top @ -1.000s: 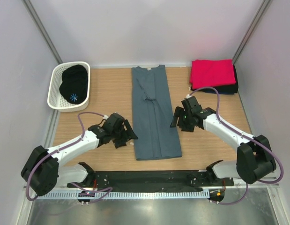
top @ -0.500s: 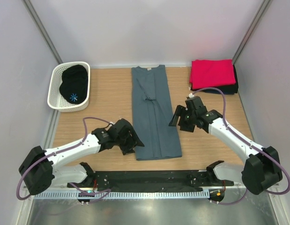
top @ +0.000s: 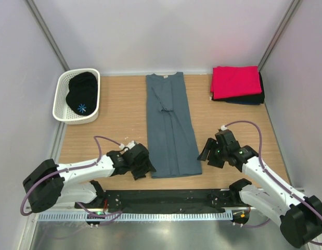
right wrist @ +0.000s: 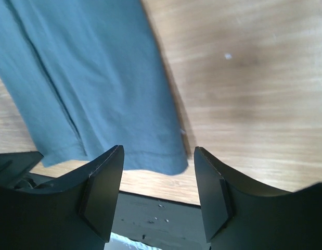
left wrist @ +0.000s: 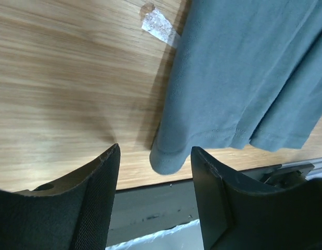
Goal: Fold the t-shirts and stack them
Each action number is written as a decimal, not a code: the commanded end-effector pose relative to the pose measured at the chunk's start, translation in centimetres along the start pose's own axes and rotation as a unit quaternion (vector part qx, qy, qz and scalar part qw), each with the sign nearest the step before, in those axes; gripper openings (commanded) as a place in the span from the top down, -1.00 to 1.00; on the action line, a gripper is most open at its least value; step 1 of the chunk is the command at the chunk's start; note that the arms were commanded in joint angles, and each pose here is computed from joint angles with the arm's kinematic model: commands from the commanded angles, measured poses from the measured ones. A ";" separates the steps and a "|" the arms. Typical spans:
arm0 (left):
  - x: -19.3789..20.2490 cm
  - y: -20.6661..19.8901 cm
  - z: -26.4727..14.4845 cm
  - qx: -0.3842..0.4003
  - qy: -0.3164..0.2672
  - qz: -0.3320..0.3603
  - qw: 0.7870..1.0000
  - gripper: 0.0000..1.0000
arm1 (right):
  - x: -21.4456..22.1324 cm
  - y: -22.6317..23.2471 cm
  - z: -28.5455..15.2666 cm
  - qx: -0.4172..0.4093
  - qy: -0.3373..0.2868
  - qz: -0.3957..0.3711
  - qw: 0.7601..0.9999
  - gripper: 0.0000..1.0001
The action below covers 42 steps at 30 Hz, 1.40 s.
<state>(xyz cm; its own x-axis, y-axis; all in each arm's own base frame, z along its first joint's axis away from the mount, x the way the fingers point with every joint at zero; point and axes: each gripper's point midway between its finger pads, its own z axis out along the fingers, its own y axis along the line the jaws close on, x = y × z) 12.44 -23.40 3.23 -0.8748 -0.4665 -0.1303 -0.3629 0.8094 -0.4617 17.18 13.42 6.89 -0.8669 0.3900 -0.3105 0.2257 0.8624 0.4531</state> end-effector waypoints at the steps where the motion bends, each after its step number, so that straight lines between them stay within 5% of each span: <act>1: -0.3 -2.1 0.5 0.032 -0.021 0.013 0.999 -0.15 | 1.9 -0.9 0.2 -0.004 0.022 0.032 0.999 -0.23; 13: 0.5 -2.3 1.8 0.018 -0.032 0.026 0.999 -0.12 | 4.4 -2.6 1.3 0.003 0.063 0.027 0.998 -0.06; 31: 0.7 1.8 1.5 -0.070 -0.029 0.011 0.997 -0.02 | 4.7 -1.6 1.9 -0.019 0.075 0.043 0.996 -0.05; 42: 1.1 2.4 1.9 -0.086 -0.017 0.029 0.996 0.36 | 4.9 -1.9 2.6 -0.015 0.080 0.047 0.996 -0.02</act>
<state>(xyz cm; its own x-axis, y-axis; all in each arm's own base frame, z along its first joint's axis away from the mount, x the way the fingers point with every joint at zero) 11.93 -24.55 1.76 -0.8719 -0.4642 -0.1557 -0.3744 0.8370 -0.3991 13.10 13.92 2.21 -0.9075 0.3984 -0.1336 0.2964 0.8323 0.4683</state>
